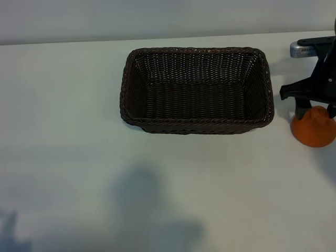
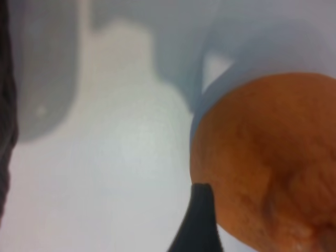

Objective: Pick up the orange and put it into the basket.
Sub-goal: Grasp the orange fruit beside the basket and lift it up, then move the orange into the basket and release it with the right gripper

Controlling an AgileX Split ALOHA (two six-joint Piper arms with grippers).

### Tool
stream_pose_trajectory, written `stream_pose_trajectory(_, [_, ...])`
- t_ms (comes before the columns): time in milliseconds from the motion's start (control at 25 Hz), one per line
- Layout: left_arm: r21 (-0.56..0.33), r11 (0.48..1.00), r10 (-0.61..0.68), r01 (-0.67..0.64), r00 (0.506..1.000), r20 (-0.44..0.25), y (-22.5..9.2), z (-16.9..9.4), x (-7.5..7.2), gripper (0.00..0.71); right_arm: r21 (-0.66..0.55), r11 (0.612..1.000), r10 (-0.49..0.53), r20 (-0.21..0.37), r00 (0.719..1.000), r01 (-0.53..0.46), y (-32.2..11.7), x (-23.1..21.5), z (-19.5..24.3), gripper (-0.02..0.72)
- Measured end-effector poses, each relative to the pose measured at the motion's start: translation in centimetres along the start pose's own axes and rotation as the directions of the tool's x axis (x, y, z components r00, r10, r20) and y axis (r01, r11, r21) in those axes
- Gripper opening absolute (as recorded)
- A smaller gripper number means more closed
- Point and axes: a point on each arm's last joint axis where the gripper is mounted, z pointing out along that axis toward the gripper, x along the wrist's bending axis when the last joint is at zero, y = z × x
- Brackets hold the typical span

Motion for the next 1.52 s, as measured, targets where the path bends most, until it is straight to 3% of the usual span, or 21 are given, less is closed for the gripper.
stream_pose_trajectory(200, [0.000,1.000,0.000,0.000,1.000,0.000,0.0,0.0,0.0,0.594,0.003,1.000,-0.001,0.003,1.000,0.001,0.1,0.0,0.4,0.588])
stream_pose_trajectory(320, [0.000,1.000,0.000,0.000,1.000,0.000,0.0,0.0,0.0,0.593,0.001,1.000,0.010,0.018,1.000,-0.010,0.1,-0.1,0.4,0.543])
stream_pose_trajectory(480, [0.000,1.000,0.000,0.000,1.000,0.000,0.0,0.0,0.0,0.593,-0.002,1.000,0.013,0.049,0.999,-0.013,0.1,-0.4,0.4,0.415])
stream_pose_trajectory(760, [0.000,1.000,0.000,0.000,1.000,0.000,0.0,0.0,0.0,0.593,-0.001,1.000,0.008,0.054,0.999,-0.008,0.1,-0.5,0.4,0.113])
stream_pose_trajectory(1520, [0.000,1.000,0.000,0.000,1.000,0.000,0.0,0.0,0.0,0.592,-0.009,0.999,-0.035,0.060,0.998,0.035,-0.2,-0.6,-1.0,0.098])
